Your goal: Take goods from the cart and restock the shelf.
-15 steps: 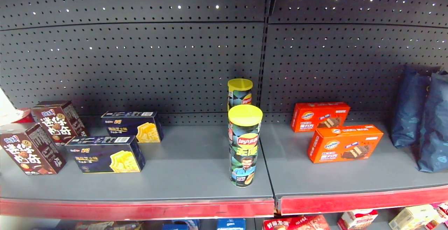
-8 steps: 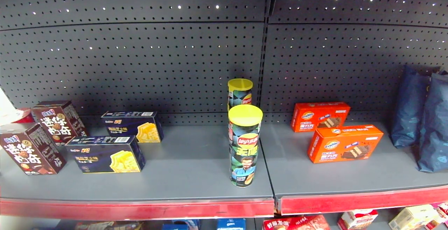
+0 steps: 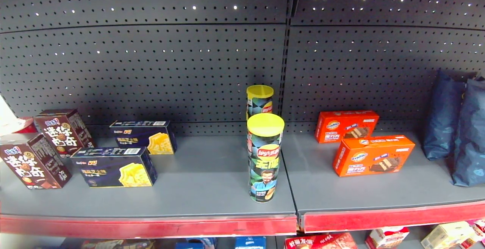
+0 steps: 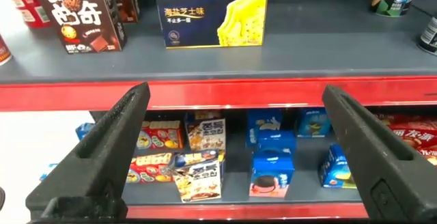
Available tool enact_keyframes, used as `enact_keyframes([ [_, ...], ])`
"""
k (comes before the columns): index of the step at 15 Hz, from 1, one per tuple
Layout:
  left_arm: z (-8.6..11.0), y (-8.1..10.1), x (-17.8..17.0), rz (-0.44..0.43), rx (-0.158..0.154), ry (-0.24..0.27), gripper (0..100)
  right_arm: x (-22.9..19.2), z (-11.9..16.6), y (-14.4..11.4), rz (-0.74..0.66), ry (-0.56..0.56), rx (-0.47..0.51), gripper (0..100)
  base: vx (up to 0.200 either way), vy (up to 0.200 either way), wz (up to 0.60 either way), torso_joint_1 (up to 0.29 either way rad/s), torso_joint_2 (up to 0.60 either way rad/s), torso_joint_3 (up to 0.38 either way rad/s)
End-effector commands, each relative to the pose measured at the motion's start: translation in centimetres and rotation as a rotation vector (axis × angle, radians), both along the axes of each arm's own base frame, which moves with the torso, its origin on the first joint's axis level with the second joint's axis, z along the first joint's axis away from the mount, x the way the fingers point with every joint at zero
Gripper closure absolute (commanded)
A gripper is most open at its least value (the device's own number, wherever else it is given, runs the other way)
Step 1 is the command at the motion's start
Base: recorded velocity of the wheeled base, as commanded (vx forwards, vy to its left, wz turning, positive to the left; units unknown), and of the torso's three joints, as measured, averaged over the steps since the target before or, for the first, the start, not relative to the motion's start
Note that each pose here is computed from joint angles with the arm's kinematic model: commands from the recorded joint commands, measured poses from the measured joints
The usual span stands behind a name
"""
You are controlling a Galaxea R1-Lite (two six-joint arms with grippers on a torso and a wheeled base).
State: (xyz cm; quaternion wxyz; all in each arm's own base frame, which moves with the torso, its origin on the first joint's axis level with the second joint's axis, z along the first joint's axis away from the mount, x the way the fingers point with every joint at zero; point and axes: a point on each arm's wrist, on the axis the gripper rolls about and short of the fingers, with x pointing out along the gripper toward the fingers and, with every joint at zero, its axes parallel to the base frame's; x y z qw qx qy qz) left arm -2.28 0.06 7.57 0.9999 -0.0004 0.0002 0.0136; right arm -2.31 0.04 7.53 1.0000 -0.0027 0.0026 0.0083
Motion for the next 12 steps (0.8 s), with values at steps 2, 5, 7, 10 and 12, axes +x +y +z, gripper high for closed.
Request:
enact_keyframes([
  [2, 0.02, 0.0, -0.01, 0.002, -0.001, -0.002, 0, 0.01, 0.01, 0.0, 0.0, 0.001, -0.001, 0, 0.0, 0.0, 0.0, 0.0, 0.0, 0.0],
  [5, 0.02, 0.0, -0.01, 0.002, -0.001, -0.002, 0, 0.02, -0.03, 0.0, 0.0, 0.002, -0.001, 0, 0.0, 0.0, 0.0, 0.0, 0.0, 0.0],
  [7, 0.02, 0.0, -0.01, 0.0, -0.001, -0.002, 0, 0.01, 0.01, 0.0, 0.0, 0.001, -0.001, 0, 0.0, 0.0, 0.0, 0.0, 0.0, 0.0],
  [10, 0.02, 0.0, -0.01, 0.0, -0.001, -0.002, 0, 0.01, 0.01, 0.0, 0.002, 0.001, -0.002, 0, 0.0, 0.0, 0.0, 0.0, 0.0, 0.0],
  [12, 0.02, 0.0, -0.01, 0.0, -0.001, -0.002, 0, 0.01, 0.01, 0.0, 0.0, 0.001, 0.001, 0, 0.0, 0.0, 0.0, 0.0, 0.0, 0.0],
])
